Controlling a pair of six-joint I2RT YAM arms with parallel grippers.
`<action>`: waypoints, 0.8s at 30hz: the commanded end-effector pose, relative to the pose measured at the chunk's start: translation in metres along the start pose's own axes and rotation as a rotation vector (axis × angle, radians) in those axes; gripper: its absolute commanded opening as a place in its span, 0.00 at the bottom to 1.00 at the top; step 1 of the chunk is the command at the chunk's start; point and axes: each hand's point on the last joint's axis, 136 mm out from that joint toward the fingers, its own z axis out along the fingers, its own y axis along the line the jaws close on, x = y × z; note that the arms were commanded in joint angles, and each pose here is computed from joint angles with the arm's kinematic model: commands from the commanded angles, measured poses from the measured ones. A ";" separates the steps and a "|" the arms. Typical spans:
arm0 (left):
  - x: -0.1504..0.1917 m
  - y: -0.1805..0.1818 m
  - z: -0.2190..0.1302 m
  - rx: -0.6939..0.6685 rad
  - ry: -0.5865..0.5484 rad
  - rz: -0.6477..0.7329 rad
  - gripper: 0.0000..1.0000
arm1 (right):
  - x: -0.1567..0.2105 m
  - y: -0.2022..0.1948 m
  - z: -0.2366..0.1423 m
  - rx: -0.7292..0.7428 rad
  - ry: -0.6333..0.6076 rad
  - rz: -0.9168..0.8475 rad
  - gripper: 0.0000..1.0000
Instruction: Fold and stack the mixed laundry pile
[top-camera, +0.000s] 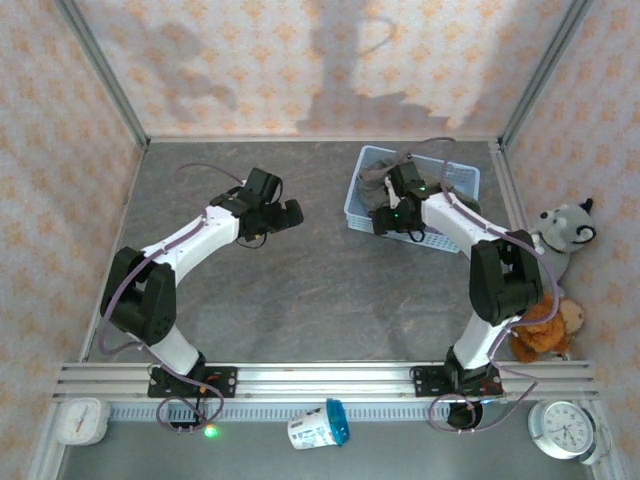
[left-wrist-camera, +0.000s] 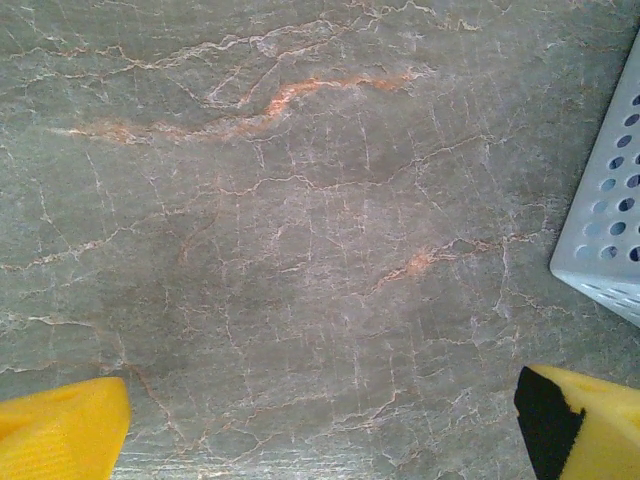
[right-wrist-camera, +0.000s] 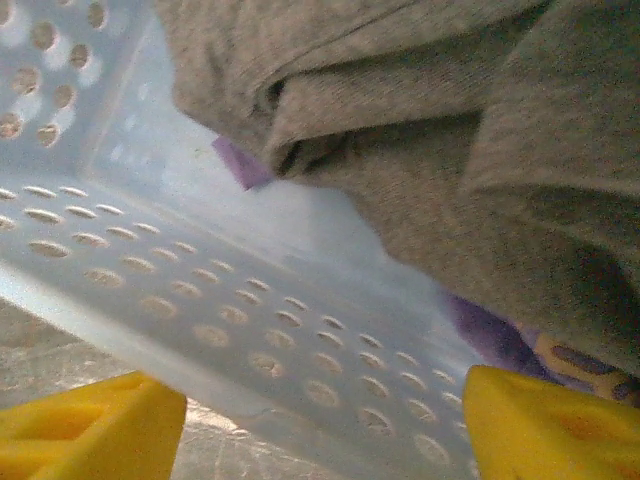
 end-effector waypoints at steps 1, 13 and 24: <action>-0.011 -0.011 -0.014 0.029 -0.045 -0.008 1.00 | 0.012 -0.009 0.015 0.069 0.065 0.025 0.68; -0.011 -0.026 -0.021 0.053 -0.059 0.011 1.00 | -0.038 -0.079 0.036 0.299 0.050 0.220 0.33; -0.009 -0.020 -0.035 0.025 -0.061 0.026 1.00 | -0.086 -0.168 0.043 0.390 -0.007 0.353 0.25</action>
